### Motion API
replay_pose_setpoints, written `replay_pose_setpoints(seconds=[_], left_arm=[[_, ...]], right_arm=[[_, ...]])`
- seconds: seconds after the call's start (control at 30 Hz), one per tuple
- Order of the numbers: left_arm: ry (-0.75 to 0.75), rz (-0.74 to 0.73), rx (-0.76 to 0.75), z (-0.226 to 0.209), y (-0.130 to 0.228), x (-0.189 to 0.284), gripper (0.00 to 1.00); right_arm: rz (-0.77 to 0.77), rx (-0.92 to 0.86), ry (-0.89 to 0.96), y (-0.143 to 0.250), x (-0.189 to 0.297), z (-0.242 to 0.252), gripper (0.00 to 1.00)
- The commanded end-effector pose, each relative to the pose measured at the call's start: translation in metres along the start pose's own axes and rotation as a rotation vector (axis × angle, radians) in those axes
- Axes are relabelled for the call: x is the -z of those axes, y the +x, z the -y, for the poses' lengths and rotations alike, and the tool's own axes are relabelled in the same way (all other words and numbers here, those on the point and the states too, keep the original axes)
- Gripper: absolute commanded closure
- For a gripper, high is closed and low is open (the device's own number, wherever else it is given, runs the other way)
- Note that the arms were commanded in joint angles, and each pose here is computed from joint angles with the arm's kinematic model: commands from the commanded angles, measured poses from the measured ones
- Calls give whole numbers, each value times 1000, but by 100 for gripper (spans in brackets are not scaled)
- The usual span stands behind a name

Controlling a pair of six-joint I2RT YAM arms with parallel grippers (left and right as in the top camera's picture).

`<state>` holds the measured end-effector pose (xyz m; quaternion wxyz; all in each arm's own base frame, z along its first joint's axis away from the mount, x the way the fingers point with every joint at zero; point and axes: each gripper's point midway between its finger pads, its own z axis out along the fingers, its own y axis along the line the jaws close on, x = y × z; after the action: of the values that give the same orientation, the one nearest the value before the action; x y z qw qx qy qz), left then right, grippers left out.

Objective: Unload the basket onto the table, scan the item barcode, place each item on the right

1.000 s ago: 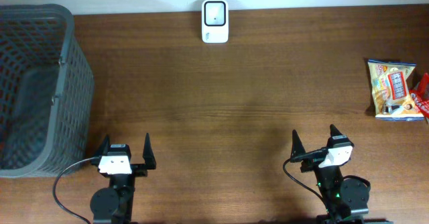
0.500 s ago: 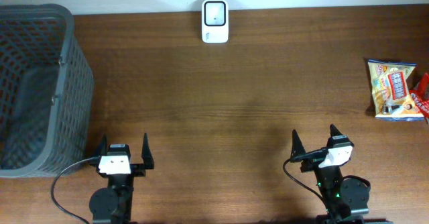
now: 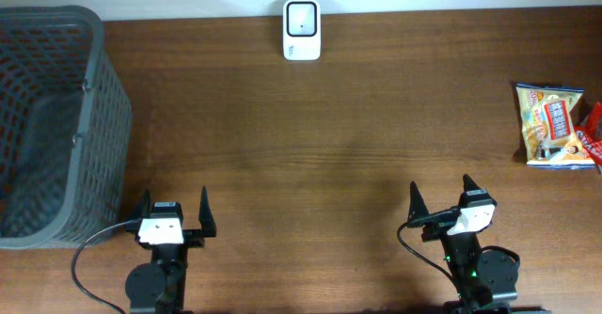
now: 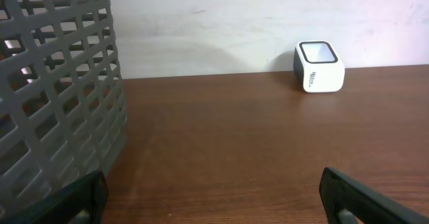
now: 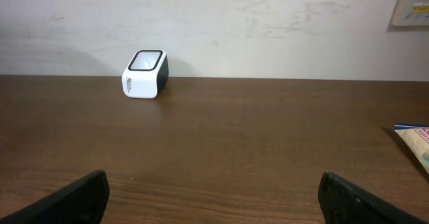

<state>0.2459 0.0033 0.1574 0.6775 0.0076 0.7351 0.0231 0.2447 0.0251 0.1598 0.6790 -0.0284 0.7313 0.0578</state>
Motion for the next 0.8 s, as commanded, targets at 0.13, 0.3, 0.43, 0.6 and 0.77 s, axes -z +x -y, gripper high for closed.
replay_pose_setpoints(seconds=[0.13,0.3,0.43,0.6,0.77], left_arm=[[-5,1,0,-1,1,0,1],[-5,1,0,-1,1,0,1],[-5,1,0,-1,1,0,1],[-5,1,0,-1,1,0,1],[-5,1,0,-1,1,0,1]], right_arm=[[-1,7,5,3,0,1,2],[-1,7,5,3,0,1,2],[-1,7,5,3,0,1,2],[-1,7,5,3,0,1,2],[0,7,27,3,0,5,1]])
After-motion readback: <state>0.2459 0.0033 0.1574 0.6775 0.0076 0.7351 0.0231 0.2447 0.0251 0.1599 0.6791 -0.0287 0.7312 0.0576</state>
